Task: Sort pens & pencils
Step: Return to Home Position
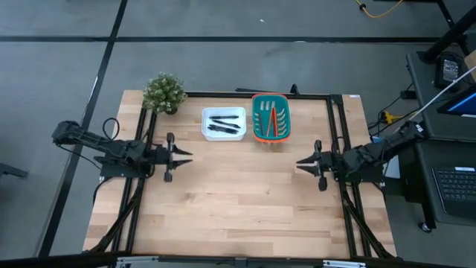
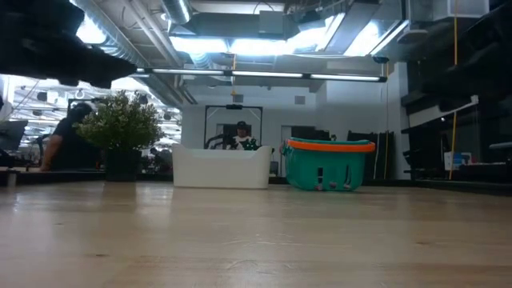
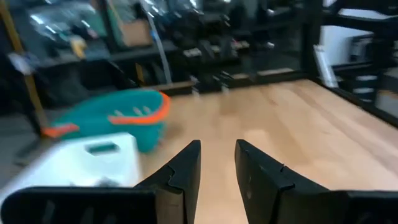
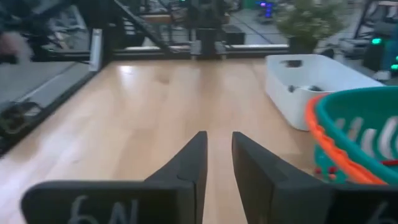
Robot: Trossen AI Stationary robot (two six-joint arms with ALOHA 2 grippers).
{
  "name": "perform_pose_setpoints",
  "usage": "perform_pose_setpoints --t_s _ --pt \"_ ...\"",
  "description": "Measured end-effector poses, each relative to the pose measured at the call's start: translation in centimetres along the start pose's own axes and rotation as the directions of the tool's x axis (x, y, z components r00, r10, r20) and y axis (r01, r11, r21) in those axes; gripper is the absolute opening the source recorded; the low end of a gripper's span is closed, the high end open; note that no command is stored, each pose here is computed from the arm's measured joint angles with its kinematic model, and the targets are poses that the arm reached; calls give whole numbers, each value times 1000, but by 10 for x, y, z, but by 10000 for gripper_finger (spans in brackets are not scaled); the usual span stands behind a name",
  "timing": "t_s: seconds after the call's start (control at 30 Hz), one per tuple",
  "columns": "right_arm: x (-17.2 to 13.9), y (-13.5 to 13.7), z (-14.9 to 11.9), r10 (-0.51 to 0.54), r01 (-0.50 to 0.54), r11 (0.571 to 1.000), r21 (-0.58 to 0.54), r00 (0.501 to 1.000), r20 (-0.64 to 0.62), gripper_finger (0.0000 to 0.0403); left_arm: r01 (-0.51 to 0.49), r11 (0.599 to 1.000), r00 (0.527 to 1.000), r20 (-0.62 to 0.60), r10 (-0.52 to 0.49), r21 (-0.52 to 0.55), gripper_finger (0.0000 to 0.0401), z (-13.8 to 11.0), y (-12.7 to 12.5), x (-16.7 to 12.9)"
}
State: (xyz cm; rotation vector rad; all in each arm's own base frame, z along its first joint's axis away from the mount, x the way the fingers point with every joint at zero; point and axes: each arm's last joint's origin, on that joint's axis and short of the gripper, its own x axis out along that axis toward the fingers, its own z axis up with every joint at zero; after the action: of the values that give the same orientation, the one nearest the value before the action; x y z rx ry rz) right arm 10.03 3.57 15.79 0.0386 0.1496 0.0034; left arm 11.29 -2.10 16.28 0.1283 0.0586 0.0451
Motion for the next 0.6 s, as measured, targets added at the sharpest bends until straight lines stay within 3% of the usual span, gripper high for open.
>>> perform_pose_setpoints --t_s 0.17,0.33,0.6 --pt "3 -8 0 -75 75 996 -53 997 -9 76 -116 993 993 -14 116 14 94 -1 9 2" --pt "6 -13 -2 -77 73 992 -106 996 -34 76 -219 967 971 -126 203 -128 94 -12 17 2" --pt "9 -18 -4 -103 104 994 21 993 -65 76 -210 966 976 -81 200 -150 94 -8 20 3"
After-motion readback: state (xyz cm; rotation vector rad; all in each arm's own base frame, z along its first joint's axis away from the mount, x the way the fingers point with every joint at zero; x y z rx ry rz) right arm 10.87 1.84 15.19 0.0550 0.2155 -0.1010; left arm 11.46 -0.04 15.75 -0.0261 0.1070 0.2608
